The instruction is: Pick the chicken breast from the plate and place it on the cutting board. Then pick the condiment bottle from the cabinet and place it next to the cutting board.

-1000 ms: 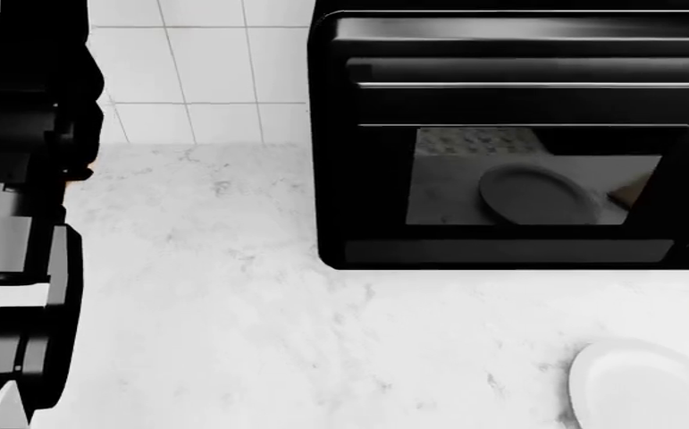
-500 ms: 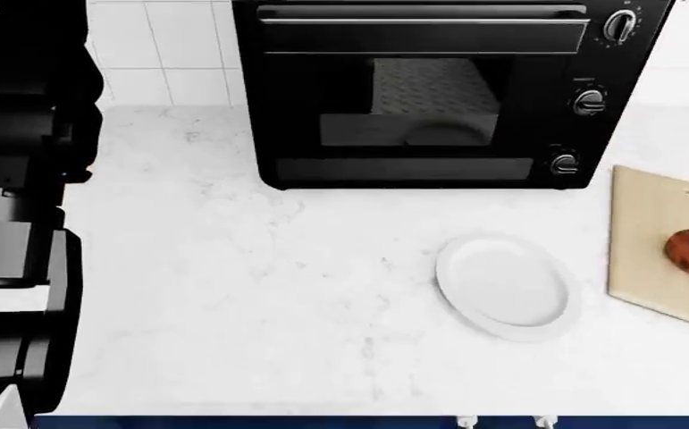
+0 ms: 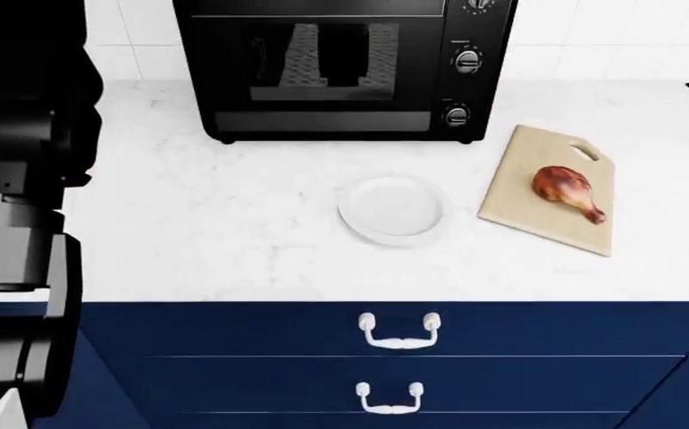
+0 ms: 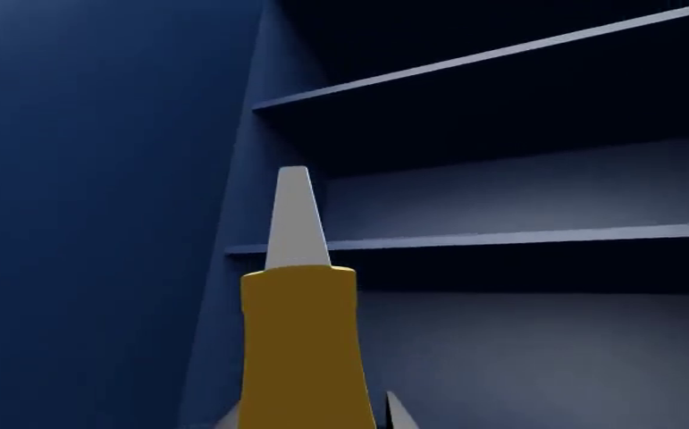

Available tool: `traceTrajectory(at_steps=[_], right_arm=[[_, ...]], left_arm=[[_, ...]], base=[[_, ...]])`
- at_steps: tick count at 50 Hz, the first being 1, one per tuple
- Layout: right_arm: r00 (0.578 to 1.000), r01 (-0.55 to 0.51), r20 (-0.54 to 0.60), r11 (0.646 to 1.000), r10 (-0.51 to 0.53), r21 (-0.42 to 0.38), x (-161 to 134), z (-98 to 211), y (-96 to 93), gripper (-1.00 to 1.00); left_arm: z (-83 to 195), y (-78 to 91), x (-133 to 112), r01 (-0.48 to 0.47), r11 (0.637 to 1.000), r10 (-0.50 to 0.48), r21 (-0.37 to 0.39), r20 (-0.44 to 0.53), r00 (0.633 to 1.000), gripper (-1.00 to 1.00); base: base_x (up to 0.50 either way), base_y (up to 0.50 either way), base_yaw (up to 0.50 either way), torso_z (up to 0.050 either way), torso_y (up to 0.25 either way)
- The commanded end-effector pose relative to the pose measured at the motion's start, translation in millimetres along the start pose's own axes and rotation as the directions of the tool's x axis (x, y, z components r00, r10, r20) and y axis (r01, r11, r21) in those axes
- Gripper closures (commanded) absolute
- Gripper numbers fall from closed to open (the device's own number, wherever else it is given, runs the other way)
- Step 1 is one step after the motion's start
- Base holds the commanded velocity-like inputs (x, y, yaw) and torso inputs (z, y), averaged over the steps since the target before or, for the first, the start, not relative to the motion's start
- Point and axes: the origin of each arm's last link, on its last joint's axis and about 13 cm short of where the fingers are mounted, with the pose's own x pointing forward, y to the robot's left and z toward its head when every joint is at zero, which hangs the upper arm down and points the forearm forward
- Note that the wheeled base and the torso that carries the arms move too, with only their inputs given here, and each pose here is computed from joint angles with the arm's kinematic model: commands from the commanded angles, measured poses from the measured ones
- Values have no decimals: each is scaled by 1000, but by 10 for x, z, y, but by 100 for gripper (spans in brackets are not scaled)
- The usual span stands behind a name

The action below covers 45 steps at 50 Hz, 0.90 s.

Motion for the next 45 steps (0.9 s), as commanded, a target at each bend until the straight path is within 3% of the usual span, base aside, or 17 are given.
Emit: traceTrajectory(at_steps=[1,15,28,45], right_arm=[[1000,-2,-7,1000,1,-10,-44,-122,-28,100],[999,8,-45,1000,-6,29,-314,-463,-117,100],[990,53,-130,998,-56,-27,-660,-949,-135,100],[970,129,-202,991,-131,-27,-1174,-1399,-220,100]], left_arm=[[-76,17,-15,-3,1000,3,6,-11,1000,-100],[26,120,-53,-51,998,52,-47,9,999,-100],[45,113,-126,-31,997,33,-71,27,999,-100],[7,151,-198,-46,992,49,-117,21,999,-100]], base=[[0,0,0,0,0],[0,0,0,0,0],[0,0,0,0,0],[0,0,0,0,0]])
